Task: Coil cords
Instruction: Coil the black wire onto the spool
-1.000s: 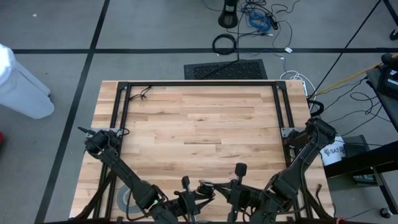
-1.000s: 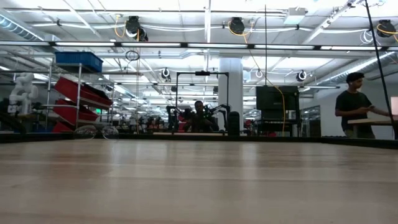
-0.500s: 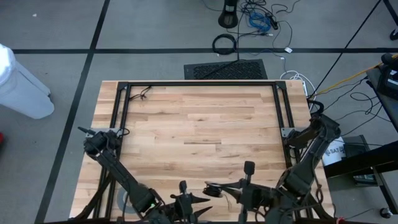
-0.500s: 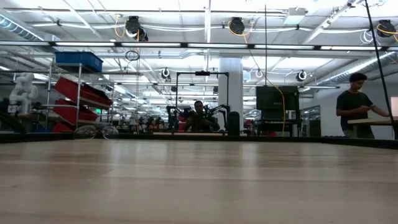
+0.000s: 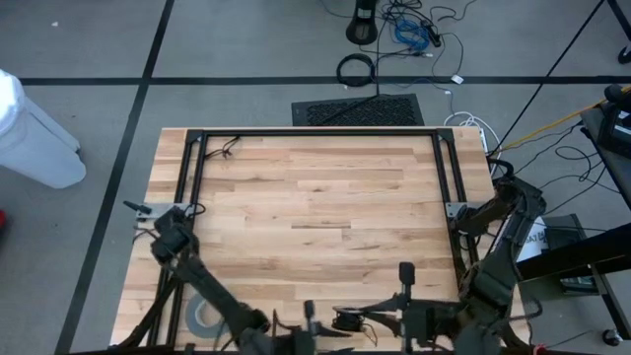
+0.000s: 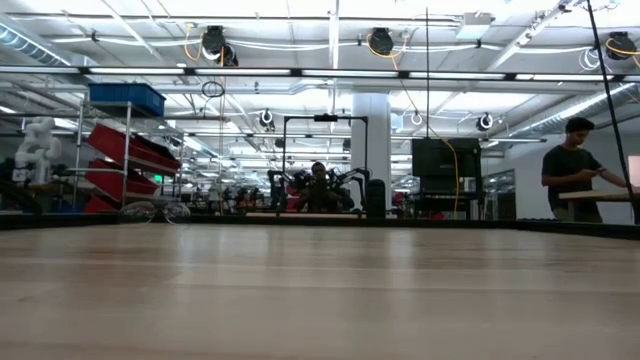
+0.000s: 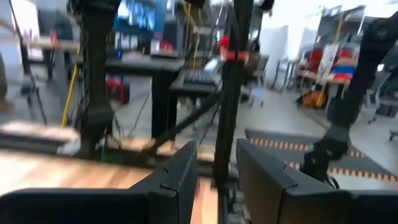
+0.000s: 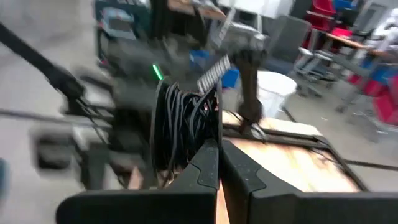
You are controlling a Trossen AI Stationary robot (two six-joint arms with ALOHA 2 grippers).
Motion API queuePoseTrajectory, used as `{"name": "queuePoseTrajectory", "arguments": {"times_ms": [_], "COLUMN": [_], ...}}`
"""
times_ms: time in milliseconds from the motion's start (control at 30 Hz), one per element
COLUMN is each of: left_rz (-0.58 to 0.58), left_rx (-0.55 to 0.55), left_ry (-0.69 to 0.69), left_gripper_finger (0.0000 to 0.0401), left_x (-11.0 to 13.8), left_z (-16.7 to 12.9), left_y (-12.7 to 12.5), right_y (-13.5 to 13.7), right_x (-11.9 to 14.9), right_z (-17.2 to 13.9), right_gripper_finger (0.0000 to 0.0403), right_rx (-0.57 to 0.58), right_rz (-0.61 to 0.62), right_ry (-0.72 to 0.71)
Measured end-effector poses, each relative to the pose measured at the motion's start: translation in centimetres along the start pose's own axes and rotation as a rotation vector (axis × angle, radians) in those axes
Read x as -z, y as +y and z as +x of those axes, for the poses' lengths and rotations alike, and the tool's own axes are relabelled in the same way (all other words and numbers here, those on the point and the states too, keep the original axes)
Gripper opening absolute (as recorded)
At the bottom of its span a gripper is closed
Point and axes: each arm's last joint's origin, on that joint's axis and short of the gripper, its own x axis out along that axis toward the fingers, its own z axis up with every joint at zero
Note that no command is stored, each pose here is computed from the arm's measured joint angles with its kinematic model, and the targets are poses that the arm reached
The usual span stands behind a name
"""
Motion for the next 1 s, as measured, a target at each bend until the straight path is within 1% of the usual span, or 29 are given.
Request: {"name": "queuePoseTrajectory", "arguments": {"times_ms": [67, 133, 267, 433, 533, 633, 767, 867, 1000], "left_rz": [0.008, 0.011, -0.019, -0.026, -0.029, -0.032, -0.039, -0.030, -0.026], "left_rx": [0.021, 0.059, 0.184, 0.253, 0.322, 0.364, 0.376, 0.328, 0.272], "left_ry": [-0.062, -0.114, -0.180, -0.224, -0.251, -0.270, -0.286, -0.276, -0.274], "left_gripper_finger": [0.0119, 0.0119, 0.0119, 0.0119, 0.0119, 0.0119, 0.0121, 0.0135, 0.0164], "left_x": [0.7, 1.4, 2.1, 2.5, 2.2, 2.1, 1.9, 2.0, 2.0], "left_z": [1.0, 1.9, 3.0, 4.0, 4.1, 4.1, 4.0, 4.4, 5.3], "left_y": [0.5, 1.0, 1.8, 2.7, 2.7, 2.7, 2.7, 3.1, 4.2], "right_y": [-0.1, 0.1, 1.0, 1.0, 1.2, 1.1, 0.7, 0.7, 0.4], "right_x": [-0.7, -0.9, -0.7, -0.8, -0.6, -0.6, -0.6, -0.6, -0.6], "right_z": [-0.7, -1.4, -2.3, -2.5, -2.4, -2.0, -1.2, -0.4, 0.1], "right_gripper_finger": [0.0000, 0.0000, 0.0000, 0.0000, 0.0000, 0.0000, 0.0000, 0.0000, 0.0000], "right_rx": [-0.051, -0.076, -0.121, -0.120, -0.118, -0.113, -0.082, -0.072, -0.061], "right_rz": [0.030, 0.034, 0.004, 0.006, 0.002, -0.014, -0.033, -0.050, -0.051], "right_ry": [-0.027, -0.038, -0.044, -0.047, -0.044, -0.041, -0.042, -0.044, -0.044]}}
